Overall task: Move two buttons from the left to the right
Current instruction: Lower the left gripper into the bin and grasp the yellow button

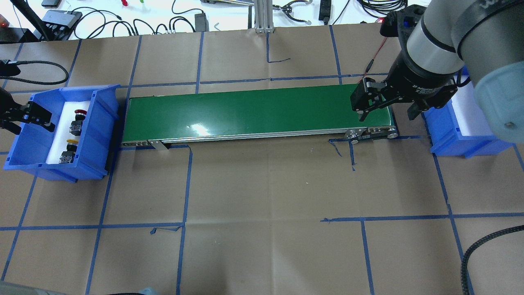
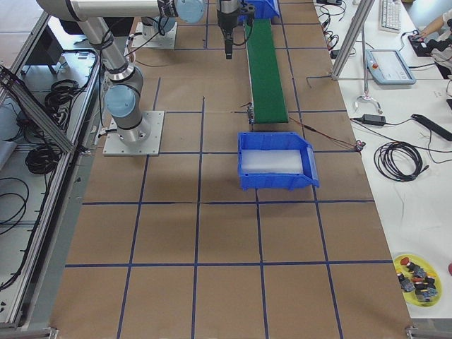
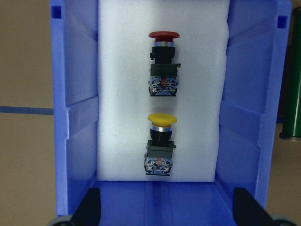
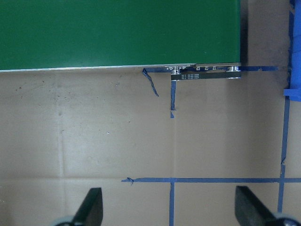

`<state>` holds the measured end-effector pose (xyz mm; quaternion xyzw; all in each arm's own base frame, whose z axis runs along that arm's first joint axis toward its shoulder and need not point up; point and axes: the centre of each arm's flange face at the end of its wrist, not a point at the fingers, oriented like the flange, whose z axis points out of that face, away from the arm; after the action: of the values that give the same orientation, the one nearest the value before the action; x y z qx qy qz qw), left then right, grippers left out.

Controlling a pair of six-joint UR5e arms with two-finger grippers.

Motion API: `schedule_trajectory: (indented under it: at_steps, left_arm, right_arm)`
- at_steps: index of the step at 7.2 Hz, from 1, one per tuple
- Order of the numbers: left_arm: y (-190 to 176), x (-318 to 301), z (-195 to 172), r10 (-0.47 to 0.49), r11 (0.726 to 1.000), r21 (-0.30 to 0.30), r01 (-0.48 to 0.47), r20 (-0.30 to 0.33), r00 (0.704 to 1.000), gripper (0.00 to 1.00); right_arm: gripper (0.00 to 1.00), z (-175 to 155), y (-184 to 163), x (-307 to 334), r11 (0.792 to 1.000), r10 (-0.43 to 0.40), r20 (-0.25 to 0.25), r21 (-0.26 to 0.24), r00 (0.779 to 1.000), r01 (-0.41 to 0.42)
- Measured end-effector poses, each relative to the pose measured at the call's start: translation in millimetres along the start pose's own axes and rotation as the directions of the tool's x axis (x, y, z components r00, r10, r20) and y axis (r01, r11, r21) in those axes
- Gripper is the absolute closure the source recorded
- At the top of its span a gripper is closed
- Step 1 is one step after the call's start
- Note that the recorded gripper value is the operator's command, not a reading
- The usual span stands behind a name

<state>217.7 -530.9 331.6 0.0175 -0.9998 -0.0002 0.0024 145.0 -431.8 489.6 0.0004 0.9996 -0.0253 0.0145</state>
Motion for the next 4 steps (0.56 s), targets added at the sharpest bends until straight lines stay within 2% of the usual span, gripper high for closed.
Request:
schedule_trajectory:
  at_steps: [4]
  left_arm:
    - [3.1, 5.1, 51.4, 0.004, 1.000, 0.003, -0.004, 0.000, 1.000, 0.01]
  right_arm:
    - [0.00, 0.0, -0.1, 0.2, 1.000, 0.001, 0.000, 0.000, 1.000, -0.001]
